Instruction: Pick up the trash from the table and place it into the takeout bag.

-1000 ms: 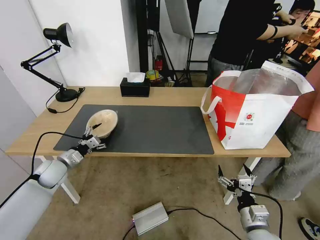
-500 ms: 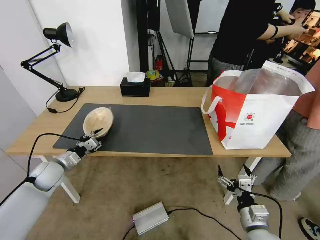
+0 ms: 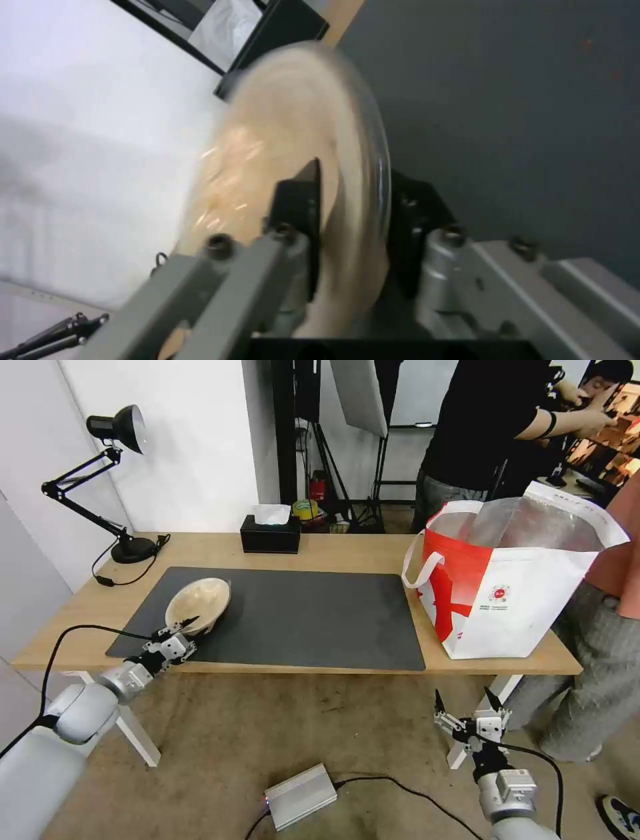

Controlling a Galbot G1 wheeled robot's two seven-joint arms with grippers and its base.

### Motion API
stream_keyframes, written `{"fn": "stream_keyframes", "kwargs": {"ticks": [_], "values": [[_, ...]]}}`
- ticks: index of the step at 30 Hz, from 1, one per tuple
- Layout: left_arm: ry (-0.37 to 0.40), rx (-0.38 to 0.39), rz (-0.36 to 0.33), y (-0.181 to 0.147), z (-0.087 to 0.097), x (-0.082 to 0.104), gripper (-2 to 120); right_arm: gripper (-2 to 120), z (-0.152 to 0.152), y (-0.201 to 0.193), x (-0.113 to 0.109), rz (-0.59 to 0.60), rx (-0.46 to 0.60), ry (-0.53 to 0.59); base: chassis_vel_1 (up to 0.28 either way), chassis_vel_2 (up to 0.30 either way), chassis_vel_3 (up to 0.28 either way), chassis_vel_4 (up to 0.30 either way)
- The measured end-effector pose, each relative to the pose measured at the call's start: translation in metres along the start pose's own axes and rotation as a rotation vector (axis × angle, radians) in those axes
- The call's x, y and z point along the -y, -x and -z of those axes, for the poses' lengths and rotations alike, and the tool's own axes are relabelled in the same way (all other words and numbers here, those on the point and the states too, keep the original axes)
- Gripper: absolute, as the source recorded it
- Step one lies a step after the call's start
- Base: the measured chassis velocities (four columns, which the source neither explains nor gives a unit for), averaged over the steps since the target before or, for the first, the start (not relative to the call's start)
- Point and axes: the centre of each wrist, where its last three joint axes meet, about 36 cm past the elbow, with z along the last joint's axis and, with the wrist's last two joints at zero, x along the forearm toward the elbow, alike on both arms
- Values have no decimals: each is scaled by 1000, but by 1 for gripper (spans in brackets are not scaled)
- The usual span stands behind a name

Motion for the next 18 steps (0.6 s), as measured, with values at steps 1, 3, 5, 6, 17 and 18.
{"fn": "stream_keyframes", "kwargs": {"ticks": [1,3,5,6,17,18], "values": [[-1,0,0,0,0,0,13,100,0,0,0,0,0,0,0,0,0,0],[-1,0,0,-1,0,0,9,100,0,0,0,0,0,-1,0,0,0,0],[-1,1,1,-1,0,0,1,100,0,0,0,-1,0,-2,0,0,0,0],[-1,1,0,-2,0,0,1,100,0,0,0,-1,0,-2,0,0,0,0],[-8,-1,0,-9,1,-4,1,100,0,0,-2,2,0,-1,0,0,0,0],[-8,0,2,-10,1,-5,1,100,0,0,-2,3,0,-1,0,0,0,0]]}}
